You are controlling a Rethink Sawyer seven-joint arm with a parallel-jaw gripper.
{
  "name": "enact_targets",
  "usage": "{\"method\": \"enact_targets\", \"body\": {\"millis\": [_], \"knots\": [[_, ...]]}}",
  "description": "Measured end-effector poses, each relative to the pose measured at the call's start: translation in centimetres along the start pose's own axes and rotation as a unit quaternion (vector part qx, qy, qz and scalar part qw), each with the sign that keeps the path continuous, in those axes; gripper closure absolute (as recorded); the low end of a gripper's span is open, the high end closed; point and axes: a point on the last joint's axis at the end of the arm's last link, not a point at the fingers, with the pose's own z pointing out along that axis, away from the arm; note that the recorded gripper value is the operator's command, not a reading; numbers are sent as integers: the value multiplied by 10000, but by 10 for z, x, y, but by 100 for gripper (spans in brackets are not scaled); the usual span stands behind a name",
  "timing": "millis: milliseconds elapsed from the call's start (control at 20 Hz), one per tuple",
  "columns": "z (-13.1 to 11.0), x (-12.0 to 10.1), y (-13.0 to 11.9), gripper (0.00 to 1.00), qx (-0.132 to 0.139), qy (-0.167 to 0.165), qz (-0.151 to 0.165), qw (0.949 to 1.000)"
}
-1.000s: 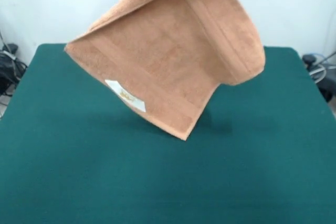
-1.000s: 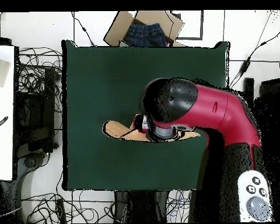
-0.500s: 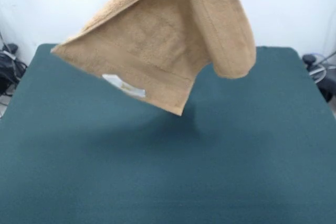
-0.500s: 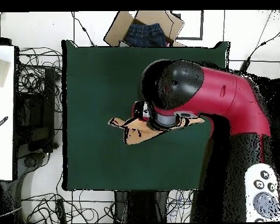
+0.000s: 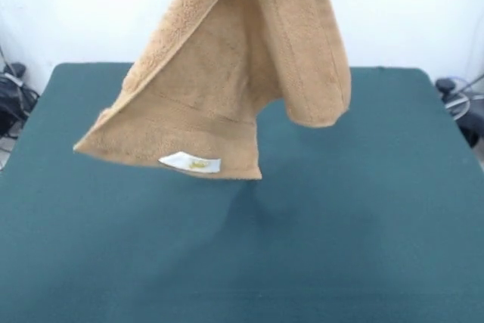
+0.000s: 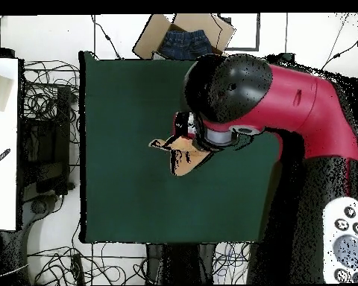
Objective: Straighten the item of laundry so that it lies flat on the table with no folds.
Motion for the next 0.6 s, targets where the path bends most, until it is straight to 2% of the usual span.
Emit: {"method": "enact_targets", "body": {"millis": [300, 600], "knots": [[6, -30, -1, 100, -83, -38, -65, 9999], [17, -56, -2, 100, -218, 73, -112, 9997]]}}
